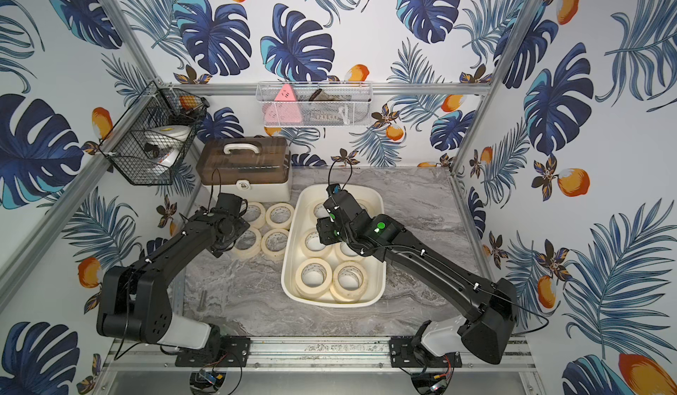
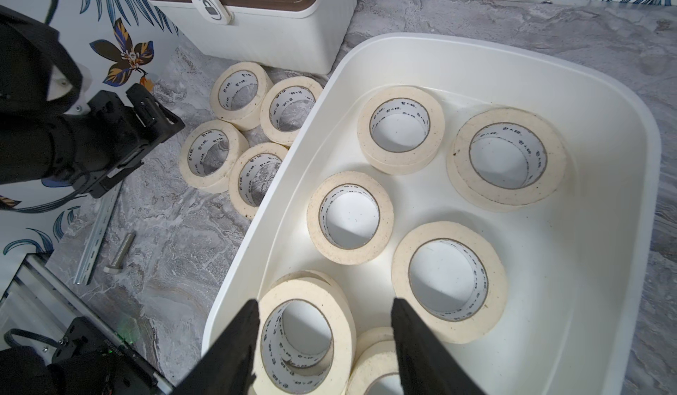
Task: Take out the art tape in the storage box
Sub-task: Place the art tape at the center of the board.
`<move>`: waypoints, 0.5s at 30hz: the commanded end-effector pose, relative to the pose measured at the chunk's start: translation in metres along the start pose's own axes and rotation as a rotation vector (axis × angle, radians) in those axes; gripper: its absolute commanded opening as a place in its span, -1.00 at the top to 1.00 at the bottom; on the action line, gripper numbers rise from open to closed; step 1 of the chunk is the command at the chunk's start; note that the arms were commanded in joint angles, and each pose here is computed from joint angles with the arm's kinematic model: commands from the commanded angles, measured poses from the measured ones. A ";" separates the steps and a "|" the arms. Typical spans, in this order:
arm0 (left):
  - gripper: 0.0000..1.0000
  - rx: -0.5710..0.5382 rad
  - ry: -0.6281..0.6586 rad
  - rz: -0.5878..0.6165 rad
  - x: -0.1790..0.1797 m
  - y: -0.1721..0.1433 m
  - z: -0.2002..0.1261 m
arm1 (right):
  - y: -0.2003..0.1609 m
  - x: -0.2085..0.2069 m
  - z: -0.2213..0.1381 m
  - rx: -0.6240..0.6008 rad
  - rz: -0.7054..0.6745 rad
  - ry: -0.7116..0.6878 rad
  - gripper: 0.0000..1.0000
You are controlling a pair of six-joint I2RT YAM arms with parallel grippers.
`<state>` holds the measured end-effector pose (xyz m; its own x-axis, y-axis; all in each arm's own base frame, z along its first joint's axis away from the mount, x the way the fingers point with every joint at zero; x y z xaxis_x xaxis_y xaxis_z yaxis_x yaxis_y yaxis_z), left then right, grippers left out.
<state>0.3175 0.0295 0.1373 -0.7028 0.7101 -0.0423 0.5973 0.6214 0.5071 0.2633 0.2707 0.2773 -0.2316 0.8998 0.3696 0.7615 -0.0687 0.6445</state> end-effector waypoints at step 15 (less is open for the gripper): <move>-0.97 -0.005 -0.481 0.367 -0.028 -0.009 -0.104 | -0.032 -0.025 0.015 0.117 -0.052 -0.043 -0.23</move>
<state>0.2988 -0.0144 0.2158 -0.3368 0.9120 -0.2340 0.7215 0.4097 0.5582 0.2576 0.2552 0.2476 -0.2276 0.9255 0.3029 0.7967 -0.0018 0.6043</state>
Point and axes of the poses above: each gripper's point midway between its finger pads, its own z axis out along the fingers, its own x axis along the line the jaws close on, y = z × x, the point moved 3 cm from there along -z, back along the fingers, and after that the axes turned 13 degrees about z, right-handed, at the moved point
